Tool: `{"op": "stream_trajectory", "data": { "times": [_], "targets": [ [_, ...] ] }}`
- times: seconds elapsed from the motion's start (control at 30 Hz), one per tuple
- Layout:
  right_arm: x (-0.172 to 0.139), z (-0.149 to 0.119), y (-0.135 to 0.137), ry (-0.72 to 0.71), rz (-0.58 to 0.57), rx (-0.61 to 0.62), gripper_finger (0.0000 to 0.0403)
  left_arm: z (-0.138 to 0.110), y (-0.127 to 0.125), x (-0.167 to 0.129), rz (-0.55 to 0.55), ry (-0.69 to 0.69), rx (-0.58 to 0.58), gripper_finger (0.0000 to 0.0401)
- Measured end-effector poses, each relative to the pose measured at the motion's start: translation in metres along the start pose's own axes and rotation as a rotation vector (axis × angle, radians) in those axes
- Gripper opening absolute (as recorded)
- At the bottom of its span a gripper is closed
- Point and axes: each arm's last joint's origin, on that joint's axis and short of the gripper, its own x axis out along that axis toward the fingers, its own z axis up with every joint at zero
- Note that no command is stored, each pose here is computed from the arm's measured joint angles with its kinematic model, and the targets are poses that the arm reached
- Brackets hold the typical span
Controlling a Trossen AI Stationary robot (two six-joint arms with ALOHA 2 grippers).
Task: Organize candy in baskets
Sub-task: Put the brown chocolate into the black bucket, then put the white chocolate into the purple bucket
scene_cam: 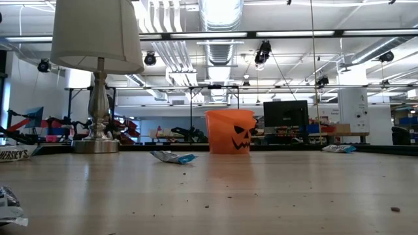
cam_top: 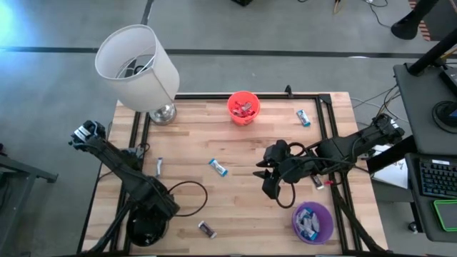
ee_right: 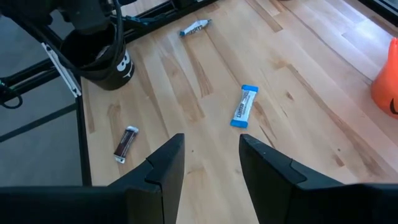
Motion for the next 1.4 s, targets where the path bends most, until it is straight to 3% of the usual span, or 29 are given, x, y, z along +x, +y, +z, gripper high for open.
{"op": "stream_trajectory", "data": {
  "times": [0.23,0.37,0.47,0.67,0.83,1.0,1.13,1.4],
  "targets": [
    [0.001,0.001,-0.001,-0.002,-0.005,0.001,0.0144,0.000,-0.004,-0.008,-0.001,-0.035,0.030,0.0093],
    [0.001,0.001,-0.001,-0.002,-0.005,0.001,0.0144,0.001,-0.006,-0.017,0.074,-0.146,0.049,0.0112],
    [0.005,0.000,0.000,0.003,-0.009,0.000,0.0144,0.004,-0.009,-0.031,0.194,-0.331,0.054,0.0116],
    [0.031,-0.007,0.009,0.075,0.016,-0.030,0.0144,0.005,-0.015,-0.079,0.480,-0.850,-0.039,0.0114],
    [0.059,-0.015,0.017,0.102,-0.002,-0.042,0.0144,-0.003,-0.018,-0.109,0.601,-1.057,-0.067,0.0113],
    [0.087,-0.017,0.030,0.063,0.055,-0.059,0.0144,-0.010,-0.013,-0.120,0.690,-1.135,-0.107,0.0113],
    [0.106,-0.019,0.041,0.043,0.157,-0.098,0.0144,-0.009,-0.008,-0.123,0.701,-1.145,-0.140,0.0113],
    [0.131,-0.027,0.049,0.034,0.180,-0.088,0.0144,-0.003,0.009,-0.124,0.719,-1.146,-0.234,0.0113]
  ]
}}
